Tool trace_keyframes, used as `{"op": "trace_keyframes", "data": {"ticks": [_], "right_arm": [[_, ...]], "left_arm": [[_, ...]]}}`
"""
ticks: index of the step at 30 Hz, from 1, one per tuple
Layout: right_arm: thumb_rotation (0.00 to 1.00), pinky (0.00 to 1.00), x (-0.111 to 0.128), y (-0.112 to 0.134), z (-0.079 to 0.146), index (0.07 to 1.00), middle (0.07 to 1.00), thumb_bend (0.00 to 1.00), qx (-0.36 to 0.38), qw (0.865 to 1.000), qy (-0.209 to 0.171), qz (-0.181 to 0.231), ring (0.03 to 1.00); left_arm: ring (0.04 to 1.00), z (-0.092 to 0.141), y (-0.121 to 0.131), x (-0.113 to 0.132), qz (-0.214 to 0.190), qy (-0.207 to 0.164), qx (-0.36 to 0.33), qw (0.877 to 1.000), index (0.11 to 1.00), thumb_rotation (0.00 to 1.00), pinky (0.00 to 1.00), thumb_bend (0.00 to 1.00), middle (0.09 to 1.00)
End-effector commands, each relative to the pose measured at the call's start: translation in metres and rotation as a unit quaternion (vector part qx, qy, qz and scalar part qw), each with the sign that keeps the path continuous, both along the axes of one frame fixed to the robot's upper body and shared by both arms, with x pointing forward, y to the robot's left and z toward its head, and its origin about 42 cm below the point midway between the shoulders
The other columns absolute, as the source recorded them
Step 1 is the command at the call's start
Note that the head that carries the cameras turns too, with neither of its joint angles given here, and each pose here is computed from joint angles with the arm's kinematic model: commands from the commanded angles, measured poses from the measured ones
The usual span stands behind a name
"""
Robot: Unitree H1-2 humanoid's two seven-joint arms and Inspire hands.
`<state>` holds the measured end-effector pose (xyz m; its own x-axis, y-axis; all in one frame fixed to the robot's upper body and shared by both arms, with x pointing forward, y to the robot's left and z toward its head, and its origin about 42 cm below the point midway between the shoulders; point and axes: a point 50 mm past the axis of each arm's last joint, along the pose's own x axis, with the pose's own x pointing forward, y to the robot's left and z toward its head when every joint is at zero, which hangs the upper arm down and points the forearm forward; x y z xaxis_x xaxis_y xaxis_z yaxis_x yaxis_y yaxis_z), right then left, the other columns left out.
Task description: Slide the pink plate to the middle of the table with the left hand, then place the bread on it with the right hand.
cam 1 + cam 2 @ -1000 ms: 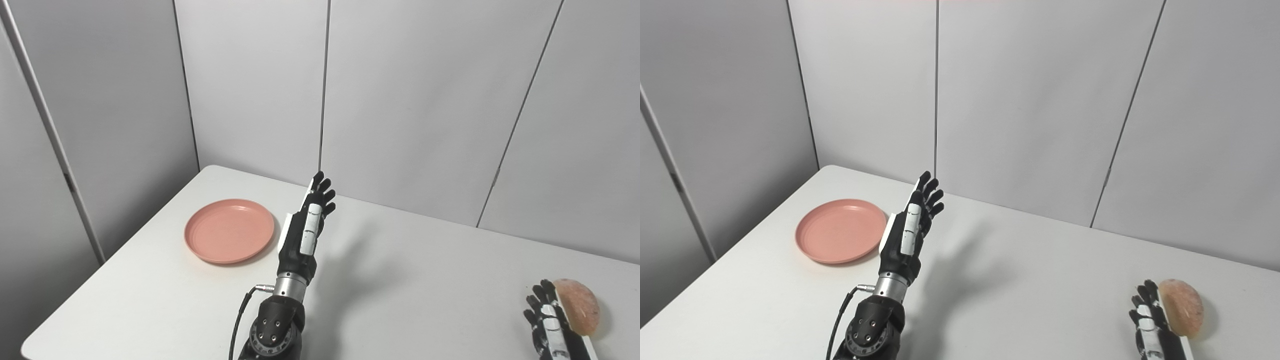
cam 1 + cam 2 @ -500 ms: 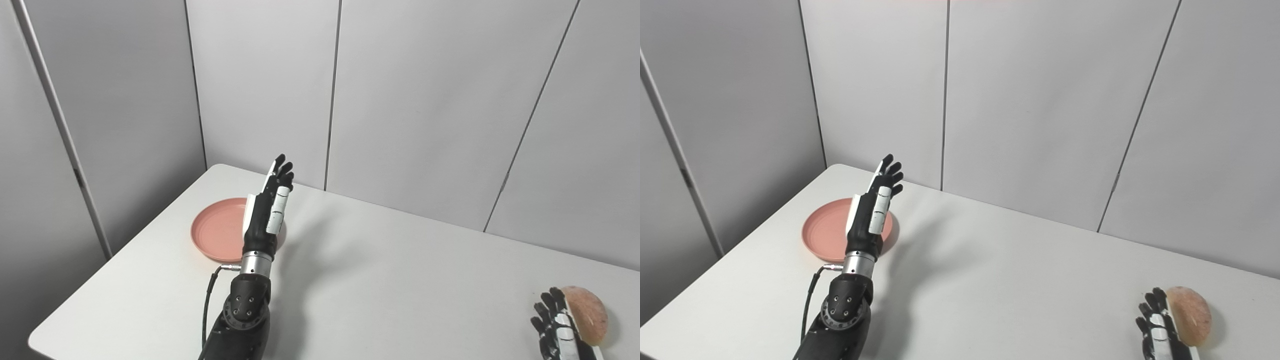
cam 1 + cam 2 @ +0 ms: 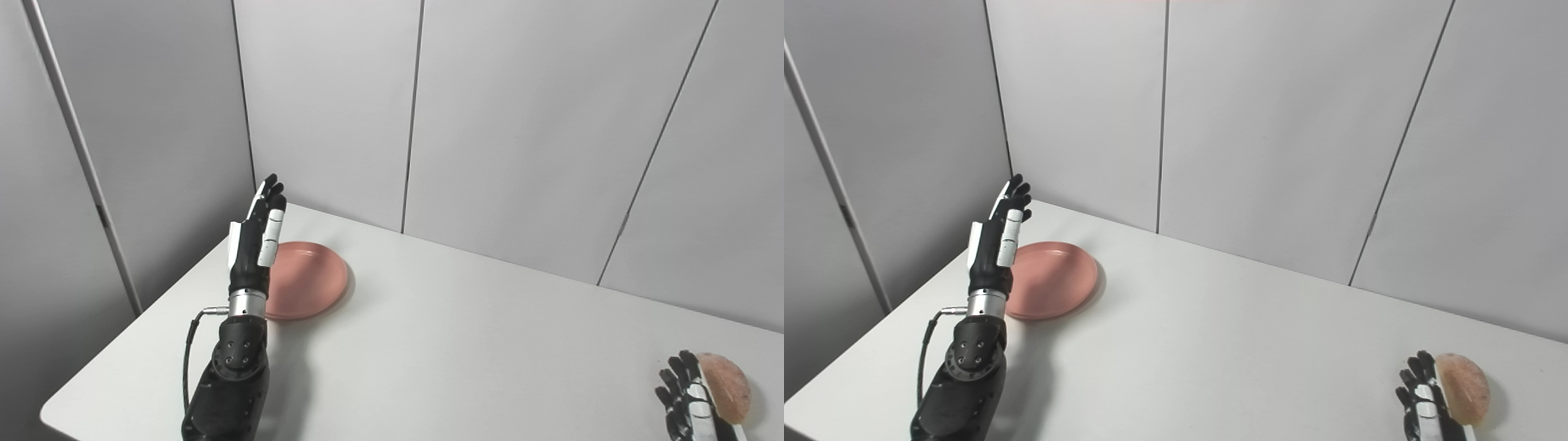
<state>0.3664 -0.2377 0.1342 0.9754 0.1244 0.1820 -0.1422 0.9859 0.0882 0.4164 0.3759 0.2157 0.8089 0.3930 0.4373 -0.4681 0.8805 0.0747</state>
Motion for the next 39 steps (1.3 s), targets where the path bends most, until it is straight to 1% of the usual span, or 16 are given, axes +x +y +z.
{"op": "trace_keyframes", "data": {"ticks": [1, 8, 12, 14, 18, 21, 23, 26, 29, 33, 36, 39], "right_arm": [[0.9, 1.0, 0.004, 0.002, 0.018, 1.0, 1.0, 0.39, 0.005, 1.0, -0.028, 0.003, 1.0], [0.92, 1.0, 0.005, 0.004, 0.018, 1.0, 1.0, 0.4, 0.003, 1.0, -0.028, 0.006, 1.0], [0.9, 1.0, 0.004, 0.006, 0.018, 1.0, 1.0, 0.41, 0.006, 1.0, -0.027, 0.007, 1.0], [0.9, 1.0, 0.004, 0.006, 0.018, 1.0, 1.0, 0.4, 0.005, 1.0, -0.027, 0.007, 1.0], [0.9, 1.0, 0.004, 0.007, 0.018, 1.0, 1.0, 0.39, 0.004, 1.0, -0.028, 0.007, 1.0], [0.91, 1.0, 0.004, 0.008, 0.019, 1.0, 1.0, 0.4, 0.004, 0.999, -0.031, 0.011, 1.0], [0.9, 1.0, 0.003, 0.008, 0.019, 1.0, 1.0, 0.4, 0.002, 0.999, -0.03, 0.01, 1.0], [0.9, 1.0, 0.003, 0.009, 0.019, 1.0, 1.0, 0.41, 0.004, 1.0, -0.03, 0.01, 1.0], [0.9, 1.0, 0.003, 0.009, 0.02, 1.0, 1.0, 0.4, 0.006, 0.999, -0.034, 0.012, 1.0], [0.9, 1.0, 0.001, 0.009, 0.022, 1.0, 1.0, 0.4, 0.005, 0.999, -0.034, 0.011, 1.0], [0.9, 1.0, 0.0, 0.009, 0.023, 1.0, 1.0, 0.41, 0.009, 0.999, -0.031, 0.01, 1.0], [0.9, 1.0, -0.001, 0.009, 0.023, 1.0, 1.0, 0.41, 0.006, 0.999, -0.032, 0.007, 1.0]], "left_arm": [[0.942, 0.021, 0.011, 0.006, 0.007, -0.033, 0.02, 0.999, 0.887, 1.0, 0.92, 0.75, 0.926], [0.968, 0.016, 0.04, 0.003, 0.029, -0.021, 0.015, 0.999, 0.912, 1.0, 1.0, 0.75, 0.941], [0.967, 0.012, 0.054, 0.002, 0.046, -0.015, -0.015, 0.999, 0.911, 1.0, 1.0, 0.76, 0.94], [0.966, 0.009, 0.059, 0.002, 0.052, -0.011, -0.019, 0.998, 0.916, 1.0, 1.0, 0.76, 0.94], [0.966, 0.002, 0.069, 0.003, 0.053, 0.005, -0.028, 0.998, 0.919, 1.0, 1.0, 0.75, 0.938], [0.966, -0.004, 0.071, 0.003, 0.05, 0.021, -0.03, 0.998, 0.931, 1.0, 1.0, 0.73, 0.948], [0.956, -0.008, 0.072, 0.004, 0.053, 0.025, -0.027, 0.998, 0.918, 1.0, 0.99, 0.72, 0.941], [0.948, -0.012, 0.073, 0.005, 0.055, 0.032, -0.025, 0.998, 0.912, 1.0, 0.98, 0.74, 0.937], [0.955, -0.018, 0.073, 0.007, 0.051, 0.038, -0.029, 0.998, 0.914, 1.0, 0.99, 0.73, 0.942], [0.952, -0.025, 0.069, 0.011, 0.046, 0.052, -0.043, 0.997, 0.903, 1.0, 1.0, 0.76, 0.935], [0.956, -0.033, 0.061, 0.013, 0.037, 0.062, -0.052, 0.996, 0.91, 1.0, 1.0, 0.76, 0.937], [0.959, -0.039, 0.052, 0.013, 0.028, 0.069, -0.046, 0.996, 0.909, 1.0, 1.0, 0.75, 0.94]]}}
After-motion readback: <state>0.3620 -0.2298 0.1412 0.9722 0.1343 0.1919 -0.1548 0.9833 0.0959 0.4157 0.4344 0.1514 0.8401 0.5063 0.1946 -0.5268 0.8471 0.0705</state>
